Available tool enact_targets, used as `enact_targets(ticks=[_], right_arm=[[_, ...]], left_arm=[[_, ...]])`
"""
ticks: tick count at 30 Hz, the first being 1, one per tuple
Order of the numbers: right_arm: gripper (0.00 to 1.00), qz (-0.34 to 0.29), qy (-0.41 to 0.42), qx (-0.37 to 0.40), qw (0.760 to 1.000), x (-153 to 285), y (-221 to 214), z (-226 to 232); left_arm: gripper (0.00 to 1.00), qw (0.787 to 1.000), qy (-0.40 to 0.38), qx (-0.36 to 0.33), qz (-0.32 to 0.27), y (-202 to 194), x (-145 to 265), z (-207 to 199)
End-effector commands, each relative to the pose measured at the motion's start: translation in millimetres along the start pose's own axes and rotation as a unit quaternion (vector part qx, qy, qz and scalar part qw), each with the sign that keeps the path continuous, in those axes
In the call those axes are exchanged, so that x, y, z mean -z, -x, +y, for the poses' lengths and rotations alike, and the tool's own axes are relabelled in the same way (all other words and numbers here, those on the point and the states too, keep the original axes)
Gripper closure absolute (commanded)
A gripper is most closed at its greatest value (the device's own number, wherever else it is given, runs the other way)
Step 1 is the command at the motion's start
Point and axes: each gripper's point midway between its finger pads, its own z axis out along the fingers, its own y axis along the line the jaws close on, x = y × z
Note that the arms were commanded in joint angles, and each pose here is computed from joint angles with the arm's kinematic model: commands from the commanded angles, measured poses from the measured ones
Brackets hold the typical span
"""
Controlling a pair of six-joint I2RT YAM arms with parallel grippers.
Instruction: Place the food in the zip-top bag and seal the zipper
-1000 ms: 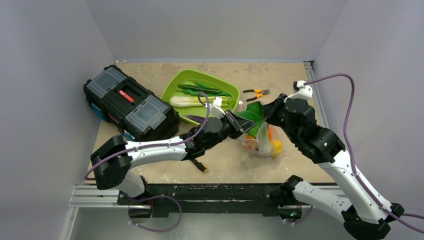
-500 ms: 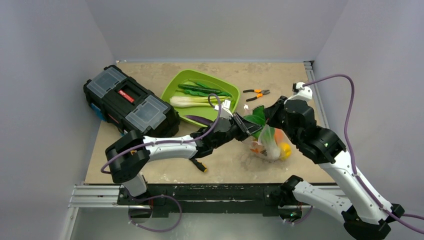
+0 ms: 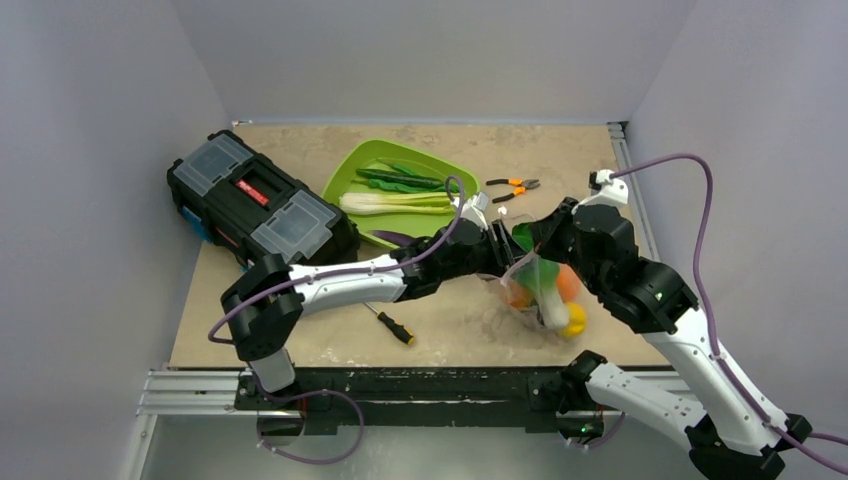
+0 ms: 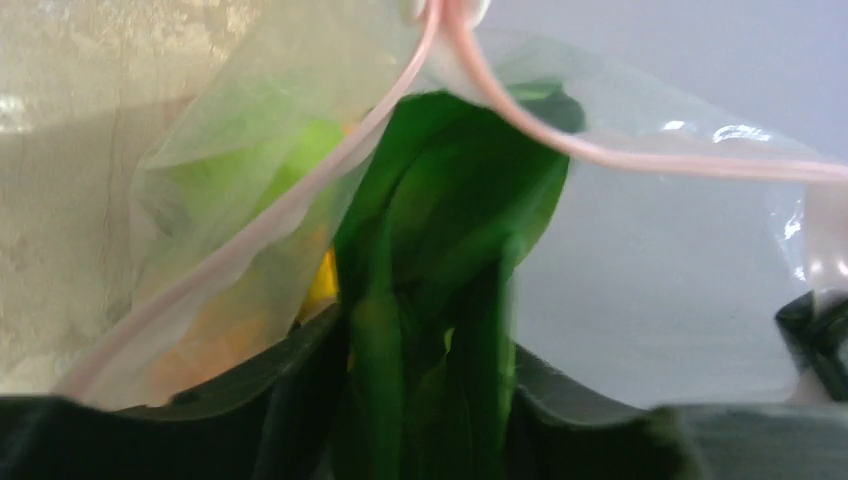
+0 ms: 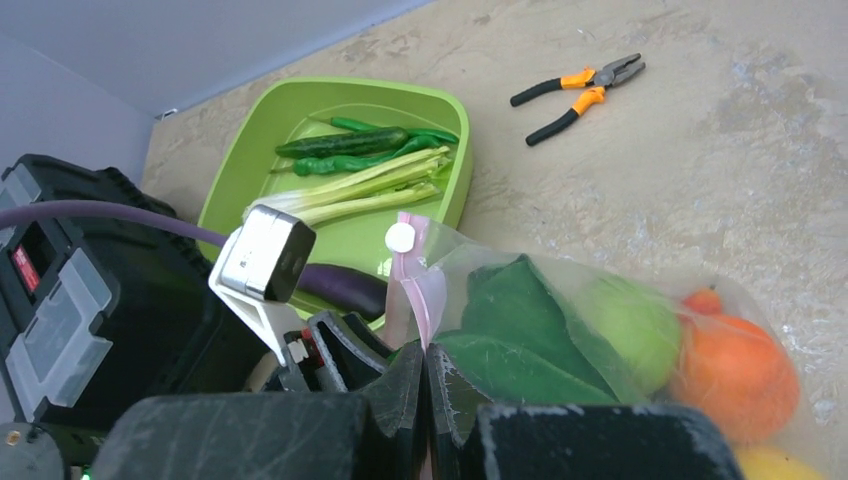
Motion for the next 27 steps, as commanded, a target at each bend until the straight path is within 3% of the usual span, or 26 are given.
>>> enact_targets(ticks=[1,4,6,8,9,19,27], right_arm=[[1.00,-0.053,0.020,-0.035,0.998,8.6,29.6,11.3],[1.00,-0.062,0.013,-0.033,0.997,10.0,32.4,7.2],[1.00,-0.066,0.010,-0.033,0.997,11.2,33.9,5.0],[1.00,-0.069,0.005,-0.031,0.997,11.6,35.0,2.8],[1.00,-0.071,0.002,-0.031,0.997,12.0,35.3,1.4],[1.00,-0.072,-0.001,-0.022,0.997,12.8,32.6,-3.3],[1.00,-0.039,0.067,0.002,0.997,10.2,16.3,18.7]], left_arm=[[0.45,0.994,0.056,-0.061,0.074,-1.4,34.7,-11.5],[0.41,0.986,0.089,-0.097,0.106,4.3,55.4,-14.8],[0.20,0.980,0.099,-0.129,0.113,10.0,68.2,-21.7],[0.06,0.975,0.097,-0.156,0.127,10.7,79.3,-29.1],[0.04,0.973,0.100,-0.162,0.133,11.1,84.9,-31.8],[0.04,0.967,0.059,-0.212,0.127,23.0,119.6,-48.3],[0.12,0.968,-0.054,-0.221,0.104,43.4,118.3,-116.2]])
